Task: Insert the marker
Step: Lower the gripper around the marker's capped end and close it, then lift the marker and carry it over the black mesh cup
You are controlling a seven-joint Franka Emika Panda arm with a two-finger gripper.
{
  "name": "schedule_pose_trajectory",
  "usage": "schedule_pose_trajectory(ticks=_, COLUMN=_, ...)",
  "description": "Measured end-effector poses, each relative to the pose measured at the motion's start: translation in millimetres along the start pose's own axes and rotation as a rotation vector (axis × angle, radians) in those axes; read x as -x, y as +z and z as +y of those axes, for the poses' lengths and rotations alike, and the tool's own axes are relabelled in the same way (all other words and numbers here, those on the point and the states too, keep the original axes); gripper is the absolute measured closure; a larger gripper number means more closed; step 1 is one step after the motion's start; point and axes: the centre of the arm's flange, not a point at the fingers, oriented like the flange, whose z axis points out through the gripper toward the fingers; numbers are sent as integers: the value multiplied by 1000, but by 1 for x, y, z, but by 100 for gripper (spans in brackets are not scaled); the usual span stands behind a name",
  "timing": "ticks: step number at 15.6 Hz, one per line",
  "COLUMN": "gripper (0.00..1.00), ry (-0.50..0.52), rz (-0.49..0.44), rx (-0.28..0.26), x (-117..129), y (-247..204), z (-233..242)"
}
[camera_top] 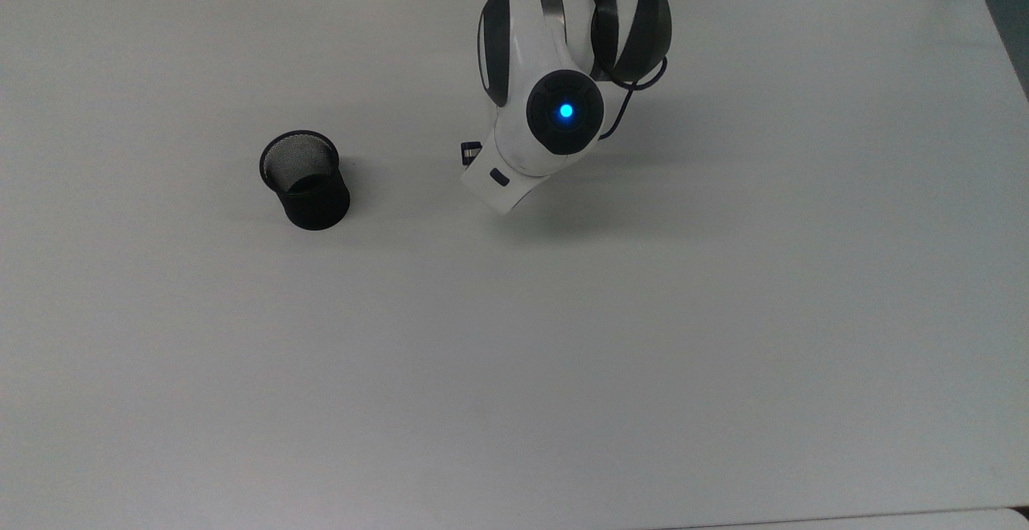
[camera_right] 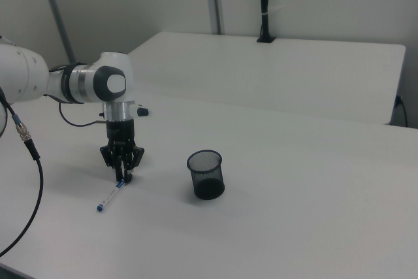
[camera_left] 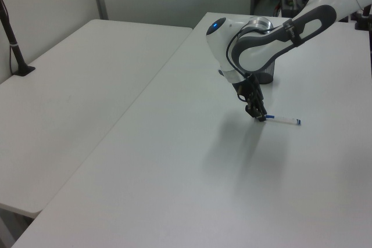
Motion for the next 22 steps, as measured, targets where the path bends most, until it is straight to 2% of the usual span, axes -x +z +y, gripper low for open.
schedule_pose_trajectory(ticks=2, gripper=83, ry=1, rz=4, rx=0, x=0, y=-1, z=0)
schedule_pose_trajectory(ticks=10, gripper=83, ry=2, rz=24, rx=0, x=-2, y=-9, z=1)
schedule_pose_trajectory(ticks=13, gripper=83, ry=13, rz=103, rx=-8, x=1, y=-50, z=7)
schedule_pose_trajectory(ticks=17, gripper=83, ry=42, rz=228, rx=-32, x=30, y=-120, z=30)
schedule_pose_trajectory(ticks=22, gripper=83, ry=159, rz=372, rx=-52, x=60, y=-183, z=106)
